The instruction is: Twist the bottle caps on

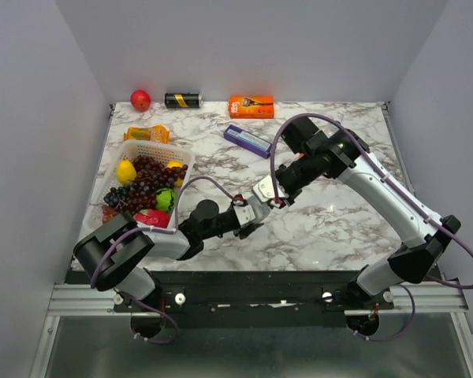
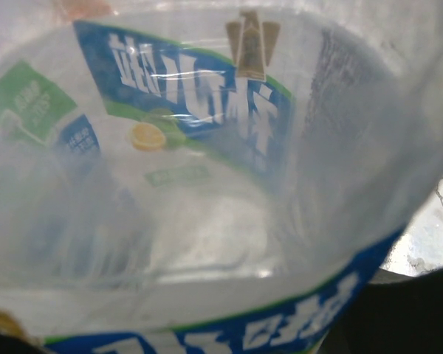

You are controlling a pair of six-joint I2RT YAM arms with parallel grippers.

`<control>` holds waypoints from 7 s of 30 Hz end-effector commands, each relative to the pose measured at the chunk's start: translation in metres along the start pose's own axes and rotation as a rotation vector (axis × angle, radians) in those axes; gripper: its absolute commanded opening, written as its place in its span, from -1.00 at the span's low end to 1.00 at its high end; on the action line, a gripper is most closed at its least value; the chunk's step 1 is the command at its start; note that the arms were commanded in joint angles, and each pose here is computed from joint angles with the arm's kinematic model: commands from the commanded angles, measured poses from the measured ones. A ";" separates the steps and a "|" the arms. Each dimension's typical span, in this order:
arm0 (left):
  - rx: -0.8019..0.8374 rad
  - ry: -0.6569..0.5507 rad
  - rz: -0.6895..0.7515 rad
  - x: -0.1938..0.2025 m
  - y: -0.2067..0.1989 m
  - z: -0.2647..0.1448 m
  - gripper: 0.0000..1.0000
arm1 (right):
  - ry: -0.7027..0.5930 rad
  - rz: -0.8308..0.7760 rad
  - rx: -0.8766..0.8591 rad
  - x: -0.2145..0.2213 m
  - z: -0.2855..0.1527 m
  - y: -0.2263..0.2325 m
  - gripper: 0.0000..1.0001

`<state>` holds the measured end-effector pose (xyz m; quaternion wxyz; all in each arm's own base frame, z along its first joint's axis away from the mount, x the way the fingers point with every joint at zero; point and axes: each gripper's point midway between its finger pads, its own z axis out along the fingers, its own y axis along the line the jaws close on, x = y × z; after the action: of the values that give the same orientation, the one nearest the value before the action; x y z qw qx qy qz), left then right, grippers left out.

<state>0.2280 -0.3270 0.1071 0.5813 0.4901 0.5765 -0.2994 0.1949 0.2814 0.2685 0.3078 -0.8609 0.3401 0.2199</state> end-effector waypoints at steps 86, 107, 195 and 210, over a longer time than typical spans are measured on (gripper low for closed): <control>-0.394 0.091 -0.285 0.022 0.057 -0.013 -1.00 | 0.179 1.150 0.266 0.003 0.033 -0.075 0.47; 0.039 0.128 0.000 0.012 0.003 -0.024 -1.00 | 0.029 -0.075 0.177 -0.031 -0.030 -0.005 0.65; -0.715 0.421 0.115 0.001 0.140 -0.092 -1.00 | -0.392 1.712 -0.206 0.023 0.023 -0.090 0.16; -0.016 0.370 0.107 0.000 0.039 -0.052 -1.00 | -0.121 0.415 0.171 0.026 -0.040 -0.031 0.32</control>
<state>0.2776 -0.2371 0.1097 0.5110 0.4788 0.7103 -0.0712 0.2676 0.2753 0.3169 0.2987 -0.5450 0.6687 0.4081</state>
